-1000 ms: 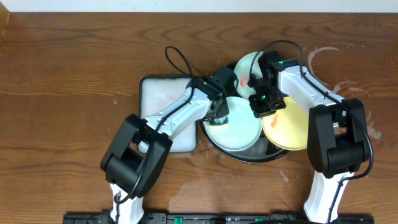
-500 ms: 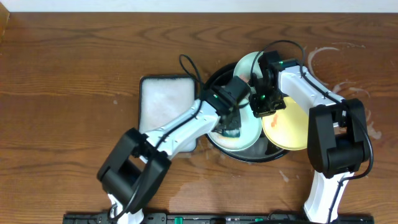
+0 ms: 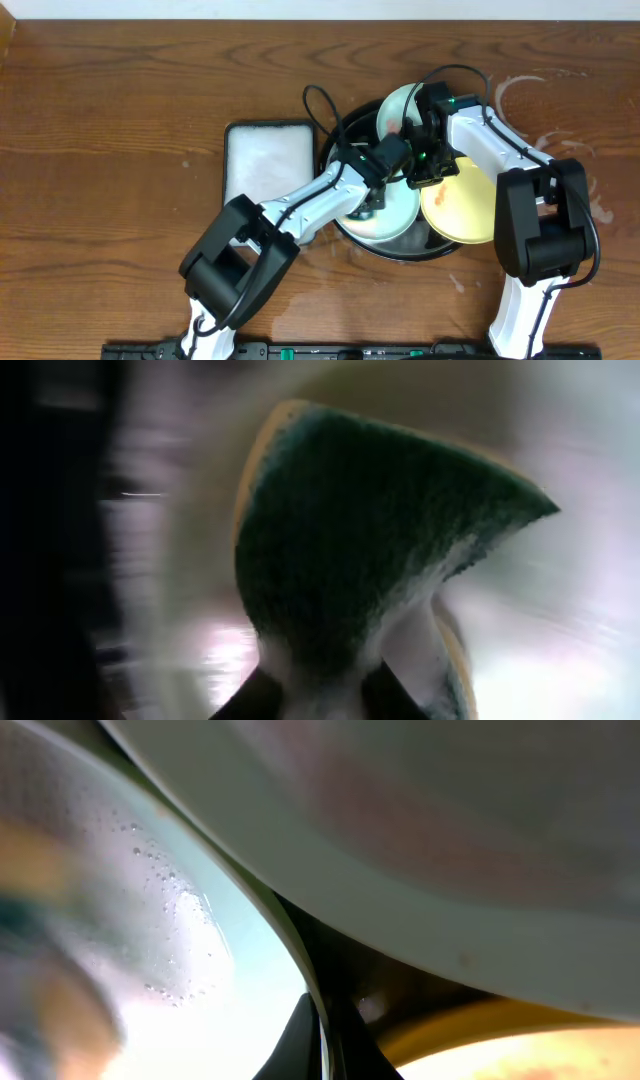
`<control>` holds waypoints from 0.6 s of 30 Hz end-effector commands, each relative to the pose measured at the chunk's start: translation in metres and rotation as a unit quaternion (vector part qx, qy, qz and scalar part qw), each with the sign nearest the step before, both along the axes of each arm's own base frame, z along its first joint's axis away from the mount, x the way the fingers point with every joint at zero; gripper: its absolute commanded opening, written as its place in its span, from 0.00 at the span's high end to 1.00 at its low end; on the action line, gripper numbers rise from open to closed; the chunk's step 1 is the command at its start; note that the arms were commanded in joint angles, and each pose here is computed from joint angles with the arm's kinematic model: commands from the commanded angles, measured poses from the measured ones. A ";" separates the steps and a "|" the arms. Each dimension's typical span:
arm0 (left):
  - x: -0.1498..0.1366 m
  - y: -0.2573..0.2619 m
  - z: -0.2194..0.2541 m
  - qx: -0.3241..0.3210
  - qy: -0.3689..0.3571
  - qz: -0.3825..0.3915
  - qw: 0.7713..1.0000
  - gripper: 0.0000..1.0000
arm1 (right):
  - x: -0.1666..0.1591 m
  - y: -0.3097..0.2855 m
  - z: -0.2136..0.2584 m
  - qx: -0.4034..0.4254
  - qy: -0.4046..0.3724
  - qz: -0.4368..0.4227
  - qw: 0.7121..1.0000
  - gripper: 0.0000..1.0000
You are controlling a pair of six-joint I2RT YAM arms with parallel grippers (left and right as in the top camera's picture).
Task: Clean dirty plates on tray and stack at the side
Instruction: 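Continue wiping the green plate surface with the left-held sponge, then carry the sponge with the left gripper back to the foam tray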
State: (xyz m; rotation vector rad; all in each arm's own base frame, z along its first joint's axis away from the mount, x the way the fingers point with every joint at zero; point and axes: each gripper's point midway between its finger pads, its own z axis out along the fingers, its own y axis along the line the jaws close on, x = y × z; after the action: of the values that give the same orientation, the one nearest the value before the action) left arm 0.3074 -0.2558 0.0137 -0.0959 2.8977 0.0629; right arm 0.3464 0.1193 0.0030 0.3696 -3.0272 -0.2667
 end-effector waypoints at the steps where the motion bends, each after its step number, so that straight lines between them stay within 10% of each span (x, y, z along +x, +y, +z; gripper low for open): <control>1: 0.016 0.080 -0.013 0.198 -0.062 0.026 0.978 0.92 | 0.001 -0.010 -0.011 -0.031 -0.002 -0.014 0.999 0.99; 18: 0.047 0.110 0.137 0.077 -0.218 0.146 0.962 0.92 | 0.001 -0.009 -0.011 -0.031 -0.002 -0.012 0.999 0.99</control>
State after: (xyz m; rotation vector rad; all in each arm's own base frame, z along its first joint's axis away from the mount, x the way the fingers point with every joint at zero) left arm 0.3473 -0.1735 0.1114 -0.3254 2.5173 0.2960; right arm 0.3478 0.1249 0.0035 0.3397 -3.0322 -0.3115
